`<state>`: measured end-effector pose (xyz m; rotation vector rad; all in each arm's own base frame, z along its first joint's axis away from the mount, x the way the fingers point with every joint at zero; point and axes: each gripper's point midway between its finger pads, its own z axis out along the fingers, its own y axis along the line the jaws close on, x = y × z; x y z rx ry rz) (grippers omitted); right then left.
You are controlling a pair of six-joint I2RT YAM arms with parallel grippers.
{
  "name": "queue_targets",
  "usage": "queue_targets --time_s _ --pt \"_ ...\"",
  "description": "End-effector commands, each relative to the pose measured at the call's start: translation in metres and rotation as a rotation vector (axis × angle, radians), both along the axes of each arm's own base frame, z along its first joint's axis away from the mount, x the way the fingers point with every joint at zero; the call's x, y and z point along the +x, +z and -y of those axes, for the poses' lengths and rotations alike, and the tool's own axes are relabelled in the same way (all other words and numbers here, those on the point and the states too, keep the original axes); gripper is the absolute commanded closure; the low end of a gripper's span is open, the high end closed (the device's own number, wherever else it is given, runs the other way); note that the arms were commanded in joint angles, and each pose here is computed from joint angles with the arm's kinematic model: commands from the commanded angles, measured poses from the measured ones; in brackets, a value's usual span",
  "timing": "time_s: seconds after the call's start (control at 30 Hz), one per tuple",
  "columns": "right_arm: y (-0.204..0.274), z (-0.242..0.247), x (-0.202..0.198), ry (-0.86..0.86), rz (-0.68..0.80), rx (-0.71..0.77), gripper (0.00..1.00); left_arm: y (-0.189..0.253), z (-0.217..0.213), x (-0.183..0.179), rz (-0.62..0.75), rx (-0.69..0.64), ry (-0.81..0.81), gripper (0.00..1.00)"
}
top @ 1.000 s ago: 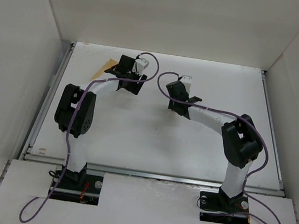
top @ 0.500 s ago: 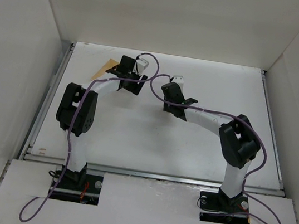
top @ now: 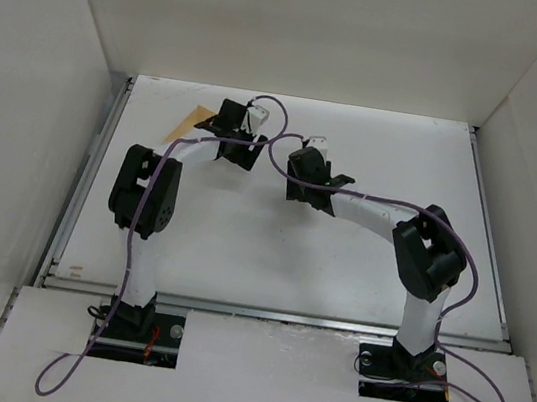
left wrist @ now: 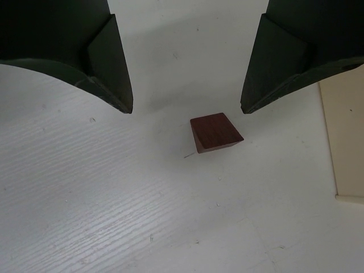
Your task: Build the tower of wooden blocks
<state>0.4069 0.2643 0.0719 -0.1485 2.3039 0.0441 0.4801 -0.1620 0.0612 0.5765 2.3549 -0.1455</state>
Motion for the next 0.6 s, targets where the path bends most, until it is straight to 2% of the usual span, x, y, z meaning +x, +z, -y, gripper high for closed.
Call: queue_targets --time_s 0.0,0.2,0.47,0.57 --pt "0.044 -0.011 0.008 0.012 0.072 0.064 0.33 0.014 0.003 0.011 0.025 -0.028 0.015 0.26" --pt "0.084 -0.011 0.004 0.02 0.127 0.119 0.29 0.01 -0.003 0.022 0.043 0.005 0.049 0.28" --pt "0.114 -0.007 -0.002 0.027 0.165 0.158 0.29 0.001 -0.002 0.029 0.036 0.003 0.069 0.31" --pt "0.123 -0.006 -0.003 0.027 0.18 0.171 0.29 0.001 -0.001 0.032 0.037 0.003 0.07 0.38"
